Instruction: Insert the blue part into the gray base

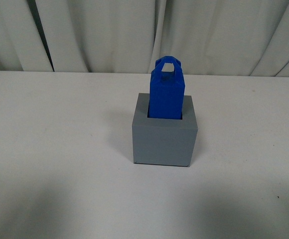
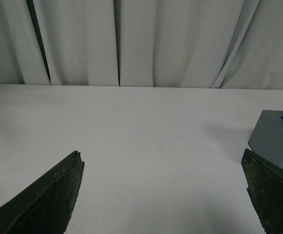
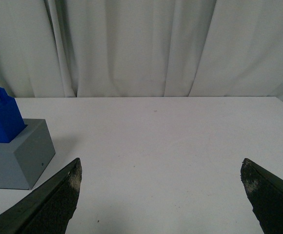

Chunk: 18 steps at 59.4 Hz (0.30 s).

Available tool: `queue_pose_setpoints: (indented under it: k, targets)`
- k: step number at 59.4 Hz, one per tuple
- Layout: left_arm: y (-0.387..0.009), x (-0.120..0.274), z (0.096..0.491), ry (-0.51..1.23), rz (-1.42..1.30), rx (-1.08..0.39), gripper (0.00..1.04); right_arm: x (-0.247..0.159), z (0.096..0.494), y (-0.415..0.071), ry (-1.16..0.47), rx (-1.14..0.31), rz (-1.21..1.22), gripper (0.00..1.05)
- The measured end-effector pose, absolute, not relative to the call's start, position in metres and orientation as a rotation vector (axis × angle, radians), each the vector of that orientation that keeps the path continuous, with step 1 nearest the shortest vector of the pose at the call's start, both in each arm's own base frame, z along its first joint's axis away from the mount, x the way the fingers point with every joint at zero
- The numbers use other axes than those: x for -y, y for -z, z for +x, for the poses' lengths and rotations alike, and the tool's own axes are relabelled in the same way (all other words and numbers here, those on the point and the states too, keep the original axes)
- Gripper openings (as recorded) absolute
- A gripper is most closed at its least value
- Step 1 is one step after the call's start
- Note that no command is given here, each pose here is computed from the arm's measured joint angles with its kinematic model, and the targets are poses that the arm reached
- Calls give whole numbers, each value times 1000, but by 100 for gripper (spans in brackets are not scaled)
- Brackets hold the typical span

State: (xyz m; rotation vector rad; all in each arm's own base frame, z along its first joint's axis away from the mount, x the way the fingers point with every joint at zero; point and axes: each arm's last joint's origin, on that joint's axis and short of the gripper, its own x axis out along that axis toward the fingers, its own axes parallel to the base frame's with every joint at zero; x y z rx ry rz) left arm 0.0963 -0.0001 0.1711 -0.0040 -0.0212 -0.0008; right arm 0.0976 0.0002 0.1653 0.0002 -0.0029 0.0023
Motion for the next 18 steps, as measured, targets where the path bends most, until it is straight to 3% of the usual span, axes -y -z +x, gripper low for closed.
queue_pose_setpoints:
  k: [18]
  targets:
    - [-171,0,96,1,-4,21,98,0,98,-165,-2,3,0,96]
